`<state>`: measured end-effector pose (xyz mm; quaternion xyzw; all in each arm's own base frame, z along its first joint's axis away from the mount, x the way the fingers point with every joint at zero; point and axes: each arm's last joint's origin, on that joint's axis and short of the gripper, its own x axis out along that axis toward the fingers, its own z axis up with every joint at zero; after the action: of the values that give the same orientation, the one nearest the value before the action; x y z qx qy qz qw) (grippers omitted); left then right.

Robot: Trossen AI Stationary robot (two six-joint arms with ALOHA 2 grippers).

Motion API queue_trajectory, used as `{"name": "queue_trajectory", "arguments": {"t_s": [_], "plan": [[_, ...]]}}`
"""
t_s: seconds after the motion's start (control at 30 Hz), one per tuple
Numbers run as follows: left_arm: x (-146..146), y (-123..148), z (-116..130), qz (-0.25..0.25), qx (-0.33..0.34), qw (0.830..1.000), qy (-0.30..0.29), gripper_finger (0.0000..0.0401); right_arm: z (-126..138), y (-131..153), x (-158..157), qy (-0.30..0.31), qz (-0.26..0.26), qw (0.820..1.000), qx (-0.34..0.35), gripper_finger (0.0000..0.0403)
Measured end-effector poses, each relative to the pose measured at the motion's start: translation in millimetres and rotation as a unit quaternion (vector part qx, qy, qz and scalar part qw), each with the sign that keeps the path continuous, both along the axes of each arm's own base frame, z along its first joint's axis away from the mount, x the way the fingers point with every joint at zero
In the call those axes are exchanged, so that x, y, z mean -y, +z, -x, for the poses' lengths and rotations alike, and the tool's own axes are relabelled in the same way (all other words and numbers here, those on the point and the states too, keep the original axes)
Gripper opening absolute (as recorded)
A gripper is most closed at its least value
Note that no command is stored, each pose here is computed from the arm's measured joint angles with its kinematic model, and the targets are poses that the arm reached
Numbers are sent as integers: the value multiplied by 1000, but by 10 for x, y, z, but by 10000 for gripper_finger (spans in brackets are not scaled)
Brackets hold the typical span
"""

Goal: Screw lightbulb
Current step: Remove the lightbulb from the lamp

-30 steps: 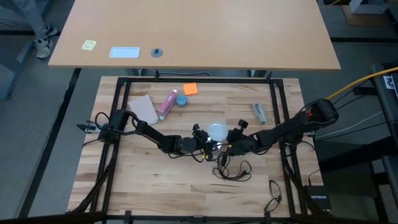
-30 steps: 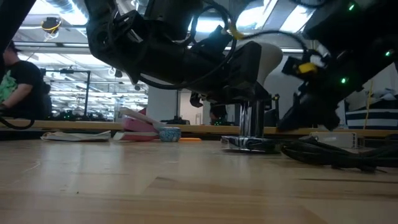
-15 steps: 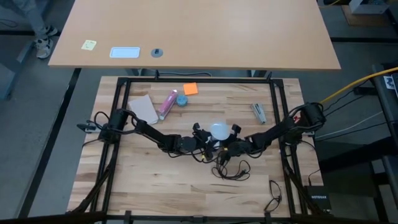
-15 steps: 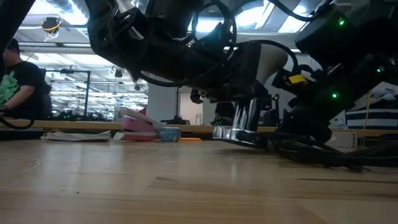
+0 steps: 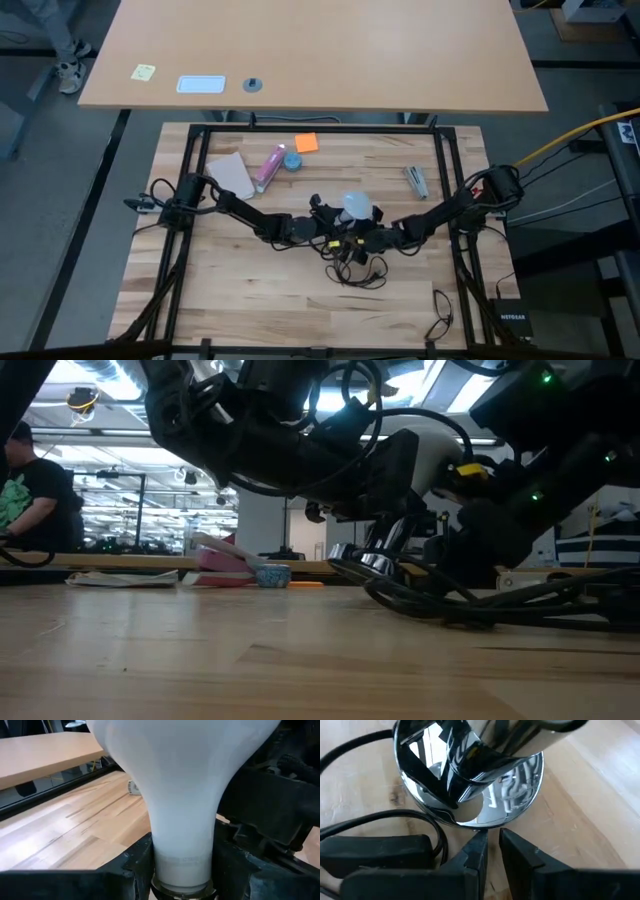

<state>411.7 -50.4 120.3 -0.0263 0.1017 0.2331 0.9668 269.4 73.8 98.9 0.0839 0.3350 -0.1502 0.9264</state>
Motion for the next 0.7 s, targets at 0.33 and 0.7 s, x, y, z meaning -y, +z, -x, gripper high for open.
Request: {"name": "queue_trajectory", "arguments": {"t_s": [0.33,0.7], "plan": [[105,6,10,-17,2,999,-27,153,-18,30,-72,54,-17,998,8,60],[156,81,22,-42,2,998,-46,153,64,371,-245,98,13,993,63,60]]}}
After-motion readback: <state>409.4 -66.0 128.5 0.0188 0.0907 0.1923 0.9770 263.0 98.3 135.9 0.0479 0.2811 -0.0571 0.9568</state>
